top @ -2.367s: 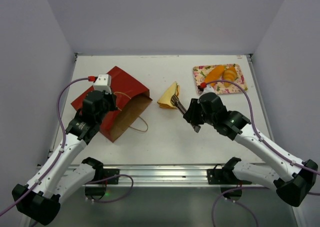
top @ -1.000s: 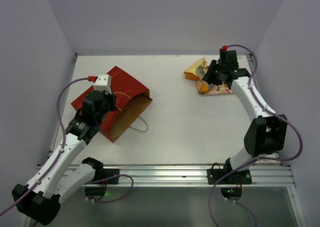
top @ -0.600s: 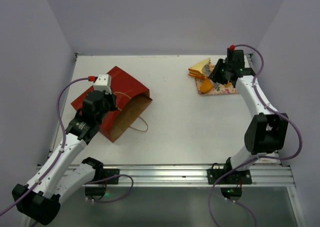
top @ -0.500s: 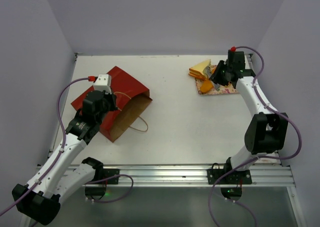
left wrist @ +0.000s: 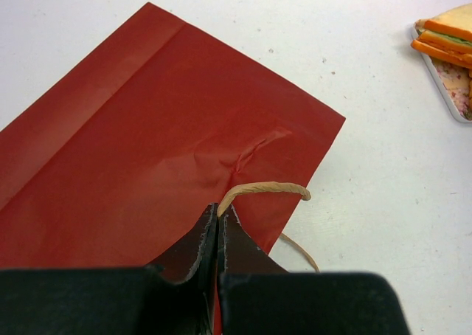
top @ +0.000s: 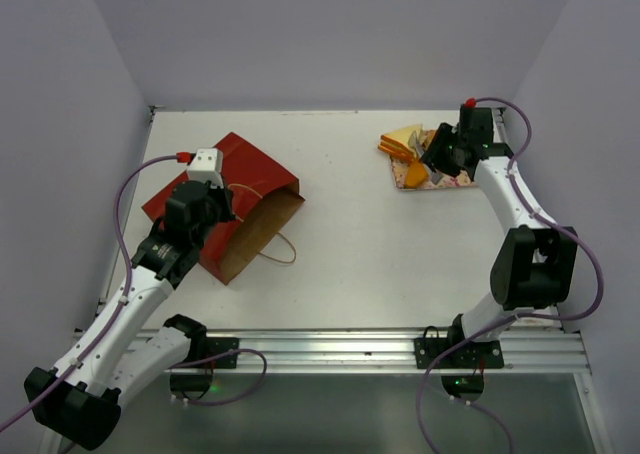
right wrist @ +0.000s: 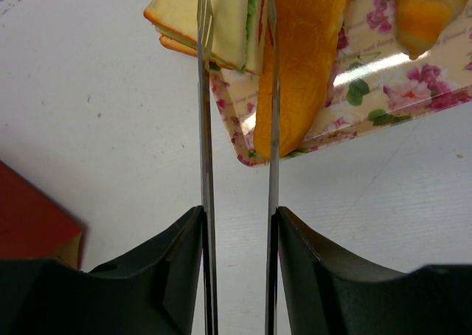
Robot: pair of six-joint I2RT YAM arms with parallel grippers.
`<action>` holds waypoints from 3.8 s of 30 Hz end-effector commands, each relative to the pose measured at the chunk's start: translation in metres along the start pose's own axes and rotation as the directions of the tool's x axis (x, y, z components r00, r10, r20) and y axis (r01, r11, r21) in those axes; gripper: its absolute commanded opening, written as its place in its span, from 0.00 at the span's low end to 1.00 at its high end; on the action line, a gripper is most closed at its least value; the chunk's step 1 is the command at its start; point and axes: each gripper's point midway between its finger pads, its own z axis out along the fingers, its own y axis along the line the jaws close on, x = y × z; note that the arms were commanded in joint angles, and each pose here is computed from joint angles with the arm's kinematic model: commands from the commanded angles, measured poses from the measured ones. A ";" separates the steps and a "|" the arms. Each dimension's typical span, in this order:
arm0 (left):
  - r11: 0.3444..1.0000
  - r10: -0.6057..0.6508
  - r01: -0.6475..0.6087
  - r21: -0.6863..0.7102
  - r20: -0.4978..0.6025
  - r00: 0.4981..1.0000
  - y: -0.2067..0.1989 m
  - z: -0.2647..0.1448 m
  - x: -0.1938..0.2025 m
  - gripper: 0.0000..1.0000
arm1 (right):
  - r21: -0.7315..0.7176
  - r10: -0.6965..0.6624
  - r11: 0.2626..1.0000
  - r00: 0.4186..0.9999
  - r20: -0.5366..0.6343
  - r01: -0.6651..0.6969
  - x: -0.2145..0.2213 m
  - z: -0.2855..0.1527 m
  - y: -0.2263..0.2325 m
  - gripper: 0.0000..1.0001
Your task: Take the fake bread out of the paper bag
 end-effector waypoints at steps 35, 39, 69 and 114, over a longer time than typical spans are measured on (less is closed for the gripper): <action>1.000 -0.007 0.007 0.002 0.048 0.999 0.001 -0.002 -0.012 0.00 | -0.412 -0.258 0.868 0.961 0.100 0.276 0.124 -0.148 0.096 0.47; 1.000 -0.003 0.002 0.015 0.045 0.999 -0.001 -0.003 -0.013 0.00 | -0.492 -0.339 0.800 0.935 0.102 0.344 0.155 -0.163 0.116 0.49; 0.777 0.112 -0.205 0.595 0.191 0.975 -0.098 -0.061 -0.028 0.00 | -0.686 -0.473 0.570 0.863 0.177 0.453 0.276 -0.131 0.228 0.49; 0.647 0.127 -0.252 0.719 0.225 0.966 -0.121 -0.080 -0.022 0.00 | -0.752 -0.170 0.650 0.944 -0.284 -0.109 0.321 -0.130 0.251 0.54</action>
